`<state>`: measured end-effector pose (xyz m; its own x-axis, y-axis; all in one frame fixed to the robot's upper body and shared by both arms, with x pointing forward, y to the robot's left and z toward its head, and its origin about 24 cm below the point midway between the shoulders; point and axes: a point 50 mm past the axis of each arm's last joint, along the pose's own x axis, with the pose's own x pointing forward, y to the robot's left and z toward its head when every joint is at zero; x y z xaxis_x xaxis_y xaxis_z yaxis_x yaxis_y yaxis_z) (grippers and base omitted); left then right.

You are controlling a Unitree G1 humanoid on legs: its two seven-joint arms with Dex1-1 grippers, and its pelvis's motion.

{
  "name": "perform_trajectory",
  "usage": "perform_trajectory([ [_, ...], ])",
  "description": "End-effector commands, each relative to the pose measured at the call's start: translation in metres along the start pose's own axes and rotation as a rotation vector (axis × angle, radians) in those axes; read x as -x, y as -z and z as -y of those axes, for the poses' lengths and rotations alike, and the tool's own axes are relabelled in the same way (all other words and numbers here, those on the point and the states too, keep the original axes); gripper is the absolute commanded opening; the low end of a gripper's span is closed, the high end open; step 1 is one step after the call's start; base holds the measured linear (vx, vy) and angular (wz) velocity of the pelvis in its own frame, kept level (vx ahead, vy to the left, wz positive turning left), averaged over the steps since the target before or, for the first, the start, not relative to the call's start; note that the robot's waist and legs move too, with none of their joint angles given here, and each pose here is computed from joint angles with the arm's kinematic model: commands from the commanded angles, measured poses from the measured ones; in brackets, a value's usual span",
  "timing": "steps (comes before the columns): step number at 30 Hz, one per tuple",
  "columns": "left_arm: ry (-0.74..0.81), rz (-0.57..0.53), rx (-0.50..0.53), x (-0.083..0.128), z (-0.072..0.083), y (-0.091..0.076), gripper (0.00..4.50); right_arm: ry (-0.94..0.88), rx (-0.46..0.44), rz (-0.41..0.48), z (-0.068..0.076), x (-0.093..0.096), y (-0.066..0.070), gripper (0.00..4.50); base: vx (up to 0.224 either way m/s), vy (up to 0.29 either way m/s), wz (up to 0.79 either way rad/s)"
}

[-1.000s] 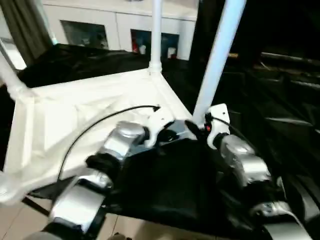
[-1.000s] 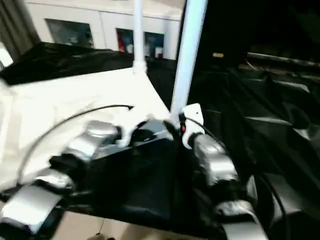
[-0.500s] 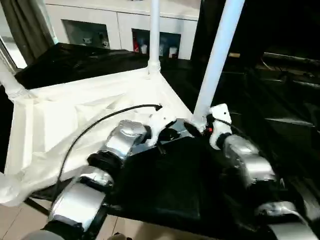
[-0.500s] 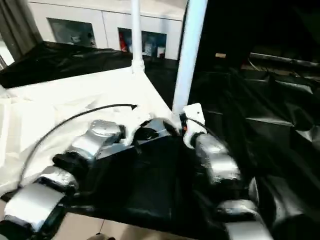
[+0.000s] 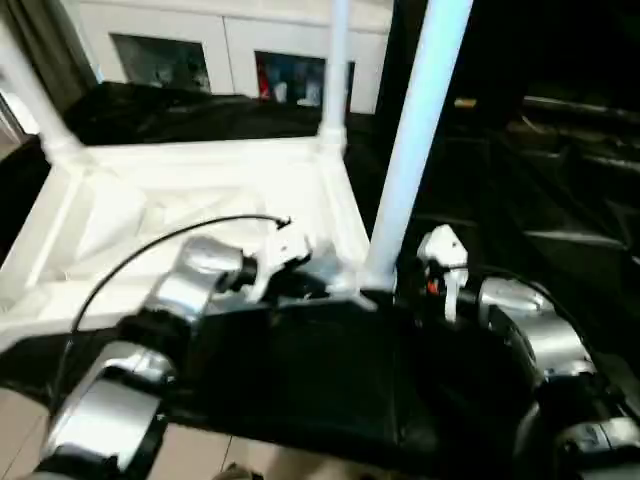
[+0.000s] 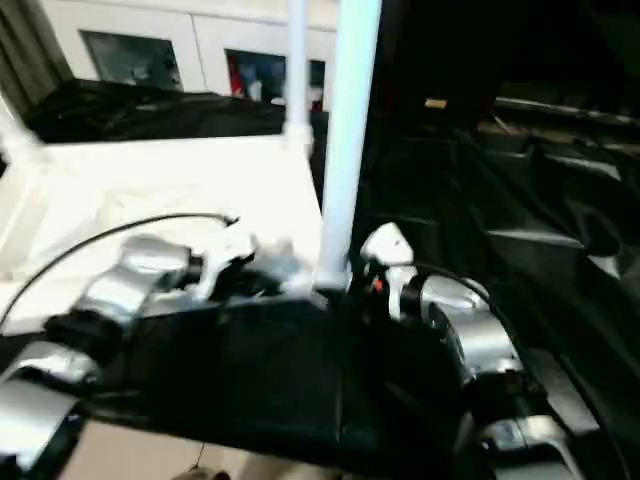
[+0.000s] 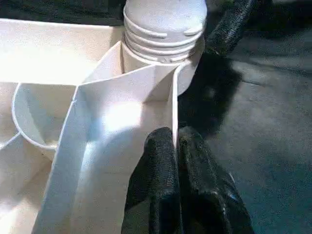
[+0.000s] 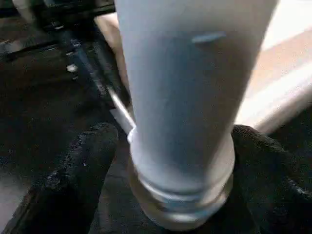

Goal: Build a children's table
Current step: Rotate leg to tighten

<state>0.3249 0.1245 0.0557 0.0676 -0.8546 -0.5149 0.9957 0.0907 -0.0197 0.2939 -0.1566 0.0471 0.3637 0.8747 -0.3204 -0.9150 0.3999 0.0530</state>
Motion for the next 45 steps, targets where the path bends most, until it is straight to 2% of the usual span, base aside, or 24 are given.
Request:
perform_trajectory([
  [1, 0.055, 0.023, 0.010, -0.005, 0.006, 0.001, 0.00, -0.063, 0.011, -0.006, -0.006, -0.003, -0.002, 3.87, 0.000, 0.000, 0.00],
  [3, 0.072, 0.025, 0.009, -0.004, 0.007, 0.000, 0.00, -0.074, 0.017, -0.016, -0.006, -0.002, -0.001, 3.87, 0.000, 0.000, 0.00],
  [4, 0.076, 0.027, 0.008, -0.004, 0.007, 0.000, 0.00, -0.077, 0.019, -0.017, -0.006, -0.002, -0.001, 3.62, 0.000, 0.000, 0.00],
  [16, 0.060, 0.028, 0.011, -0.005, 0.008, 0.000, 0.00, -0.095, -0.017, 0.005, -0.009, -0.004, -0.001, 2.78, 0.000, 0.000, 0.00],
  [17, 0.032, 0.026, 0.013, -0.006, 0.006, 0.000, 0.00, -0.071, -0.028, 0.013, -0.008, -0.005, 0.000, 2.77, 0.000, 0.000, 0.00],
  [18, -0.053, 0.031, 0.033, -0.011, 0.000, -0.001, 0.00, 0.037, -0.053, 0.012, -0.003, -0.011, 0.005, 2.76, 0.000, 0.000, 0.00],
  [19, -0.053, 0.031, 0.033, -0.011, 0.000, -0.001, 0.00, 0.037, -0.053, 0.012, -0.003, -0.011, 0.005, 2.75, 0.000, 0.000, 0.00],
  [21, -0.126, 0.032, 0.059, -0.017, -0.004, -0.003, 0.00, 0.166, -0.072, -0.001, 0.004, -0.017, 0.011, 2.74, 0.000, 0.000, 0.00],
  [23, -0.233, 0.022, 0.098, -0.026, -0.011, -0.006, 0.00, 0.317, -0.125, -0.003, 0.010, -0.025, 0.017, 2.73, 0.000, 0.000, 0.00],
  [25, -0.353, 0.034, 0.153, -0.038, -0.018, -0.012, 0.00, 0.487, -0.201, 0.001, 0.015, -0.033, 0.022, 2.72, 0.000, 0.000, 0.00],
  [27, -0.403, 0.045, 0.168, -0.045, -0.021, -0.018, 0.00, 0.545, -0.221, -0.003, 0.015, -0.039, 0.023, 2.72, 0.000, 0.000, 0.00],
  [28, -0.446, 0.063, 0.177, -0.056, -0.022, -0.027, 0.00, 0.601, -0.253, 0.001, 0.014, -0.047, 0.022, 2.72, 0.000, 0.000, 0.00],
  [30, -0.468, 0.076, 0.179, -0.063, -0.023, -0.035, 0.00, 0.628, -0.284, 0.009, 0.013, -0.054, 0.020, 2.72, 0.000, 0.000, 0.00],
  [33, -0.438, 0.085, 0.162, -0.072, -0.019, -0.042, 0.00, 0.547, -0.264, 0.058, 0.003, -0.067, 0.012, 2.72, 0.000, 0.000, 0.00],
  [35, -0.434, 0.082, 0.153, -0.073, -0.019, -0.042, 0.00, 0.535, -0.257, 0.071, 0.001, -0.070, 0.010, 3.28, 0.000, 0.000, 0.00],
  [37, -0.418, 0.078, 0.151, -0.073, -0.018, -0.041, 0.00, 0.511, -0.258, 0.087, 0.000, -0.071, 0.008, 3.28, 0.000, 0.000, 0.00],
  [39, -0.414, 0.074, 0.151, -0.073, -0.018, -0.040, 0.00, 0.509, -0.229, 0.082, 0.001, -0.069, 0.007, 3.61, 0.000, 0.000, 0.00],
  [40, -0.408, 0.071, 0.148, -0.071, -0.018, -0.038, 0.00, 0.493, -0.197, 0.080, 0.002, -0.067, 0.005, 3.61, 0.000, 0.000, 0.00],
  [43, -0.391, 0.069, 0.143, -0.069, -0.017, -0.035, 0.00, 0.441, -0.173, 0.087, 0.003, -0.063, 0.003, 3.61, 0.000, 0.000, 0.00],
  [45, -0.352, 0.074, 0.134, -0.065, -0.016, -0.032, 0.00, 0.350, -0.132, 0.090, 0.002, -0.055, 0.001, 3.61, 0.000, 0.000, 0.00],
])
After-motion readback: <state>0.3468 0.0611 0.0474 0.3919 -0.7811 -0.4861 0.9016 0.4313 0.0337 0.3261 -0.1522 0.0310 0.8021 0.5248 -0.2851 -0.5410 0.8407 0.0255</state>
